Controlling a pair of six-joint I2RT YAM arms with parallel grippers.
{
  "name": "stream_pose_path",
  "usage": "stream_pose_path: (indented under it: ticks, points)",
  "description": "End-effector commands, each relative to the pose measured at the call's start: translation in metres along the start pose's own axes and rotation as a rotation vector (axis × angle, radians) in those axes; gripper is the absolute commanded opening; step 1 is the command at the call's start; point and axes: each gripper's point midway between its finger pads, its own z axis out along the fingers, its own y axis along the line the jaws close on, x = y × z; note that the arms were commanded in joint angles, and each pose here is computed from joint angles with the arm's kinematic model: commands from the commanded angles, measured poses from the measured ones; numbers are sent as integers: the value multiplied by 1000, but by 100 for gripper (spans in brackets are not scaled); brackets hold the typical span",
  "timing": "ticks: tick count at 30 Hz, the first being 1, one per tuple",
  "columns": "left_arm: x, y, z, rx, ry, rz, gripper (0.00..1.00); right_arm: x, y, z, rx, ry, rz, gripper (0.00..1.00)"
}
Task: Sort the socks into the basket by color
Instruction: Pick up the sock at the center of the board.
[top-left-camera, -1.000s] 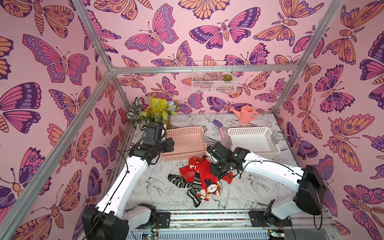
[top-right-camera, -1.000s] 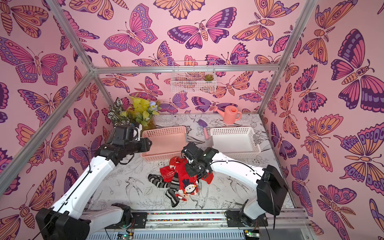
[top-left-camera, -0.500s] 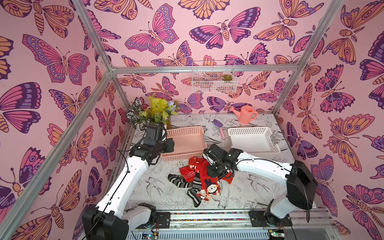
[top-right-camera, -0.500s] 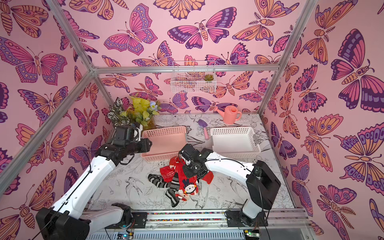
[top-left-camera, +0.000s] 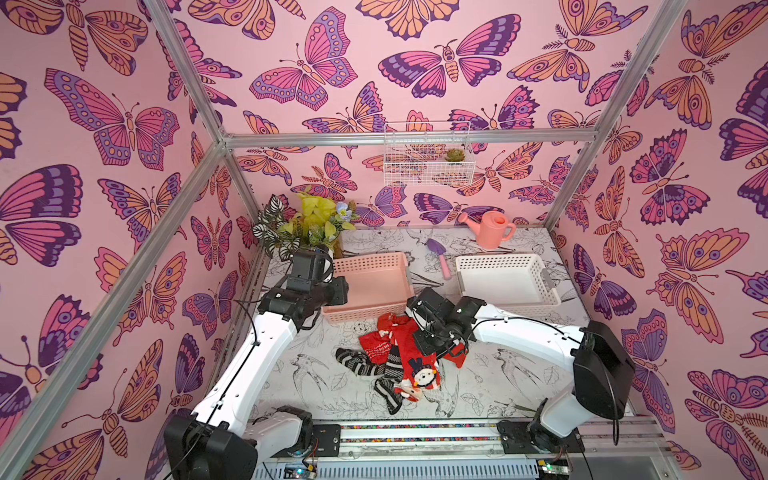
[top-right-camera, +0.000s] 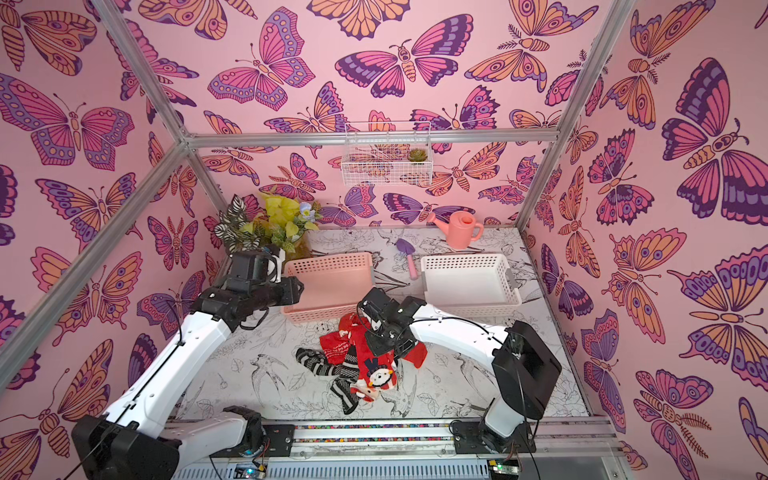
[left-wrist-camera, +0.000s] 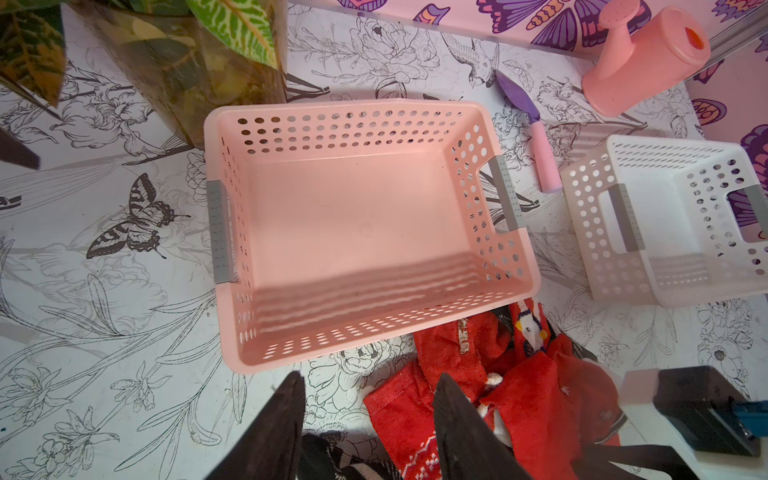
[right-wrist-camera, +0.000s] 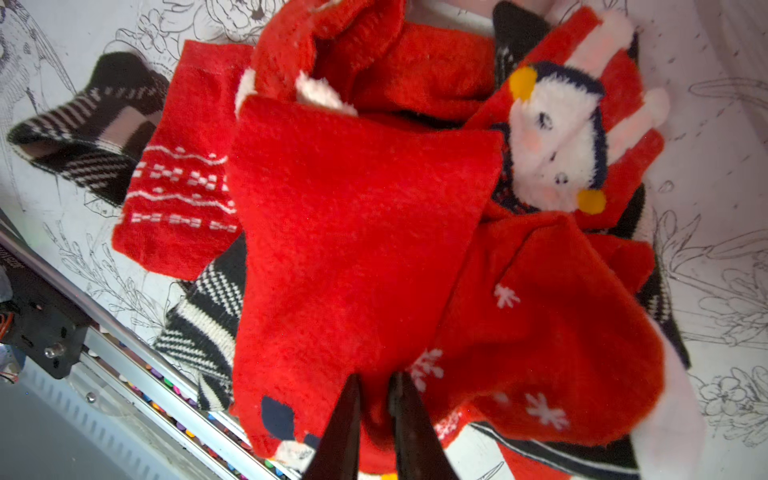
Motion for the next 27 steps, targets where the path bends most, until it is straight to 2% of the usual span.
stream_pose_path:
  ticks: [1, 7, 27]
  points:
    - [4, 1, 2, -7, 2, 22, 53, -2, 4, -1, -10, -6, -4, 10]
    - [3, 1, 1, -7, -3, 23, 53, -8, 10, -14, -34, -35, -25, 0]
    - [0, 1, -4, -8, -20, 25, 53, -31, 26, -79, -82, -152, -80, 0]
